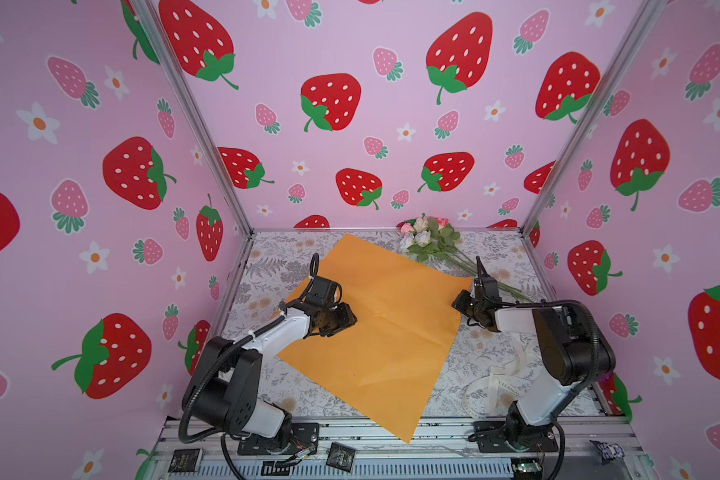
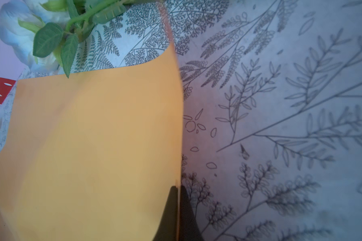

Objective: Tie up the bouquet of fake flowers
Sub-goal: 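Press the sheet with the left gripper while the right gripper reaches toward the flower stems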

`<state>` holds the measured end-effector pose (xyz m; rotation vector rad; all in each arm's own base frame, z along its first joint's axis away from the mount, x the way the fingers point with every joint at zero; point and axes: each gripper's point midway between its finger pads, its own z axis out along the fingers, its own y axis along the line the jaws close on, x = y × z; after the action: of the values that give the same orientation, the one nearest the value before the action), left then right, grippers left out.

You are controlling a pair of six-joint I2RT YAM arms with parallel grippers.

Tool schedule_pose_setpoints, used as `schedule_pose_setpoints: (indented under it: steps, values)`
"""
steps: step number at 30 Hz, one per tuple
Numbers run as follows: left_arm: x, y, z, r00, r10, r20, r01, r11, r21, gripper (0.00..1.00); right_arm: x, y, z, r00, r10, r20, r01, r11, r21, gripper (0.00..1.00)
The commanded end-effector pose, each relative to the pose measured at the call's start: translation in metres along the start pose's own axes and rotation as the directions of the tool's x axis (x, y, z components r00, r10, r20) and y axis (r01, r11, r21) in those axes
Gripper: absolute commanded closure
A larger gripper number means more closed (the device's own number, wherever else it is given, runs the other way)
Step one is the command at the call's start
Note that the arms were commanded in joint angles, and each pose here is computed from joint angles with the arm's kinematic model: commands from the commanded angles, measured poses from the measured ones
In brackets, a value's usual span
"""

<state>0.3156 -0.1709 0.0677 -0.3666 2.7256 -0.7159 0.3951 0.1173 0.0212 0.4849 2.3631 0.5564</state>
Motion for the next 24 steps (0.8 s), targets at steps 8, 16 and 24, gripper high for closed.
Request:
schedule_pose_setpoints:
  steps: [8, 16, 24]
  values:
    - [-0.033, -0.009, 0.027, 0.999, 0.027, -0.02, -0.028, 0.999, -0.026, 0.47, 0.008, 0.001, -0.006, 0.991, -0.103, -0.081, 0.104, 0.995, 0.005, 0.58]
    - [-0.034, 0.02, 0.017, 1.0, -0.02, 0.006, 0.021, 0.996, -0.085, 0.48, -0.018, 0.048, -0.055, 0.969, -0.246, 0.009, 0.245, 0.96, -0.135, 0.38]
    - [-0.05, 0.035, 0.009, 0.998, -0.066, 0.013, 0.066, 0.997, -0.04, 0.47, 0.038, 0.107, -0.02, 0.926, -0.344, -0.156, 0.266, 0.887, -0.376, 0.57]
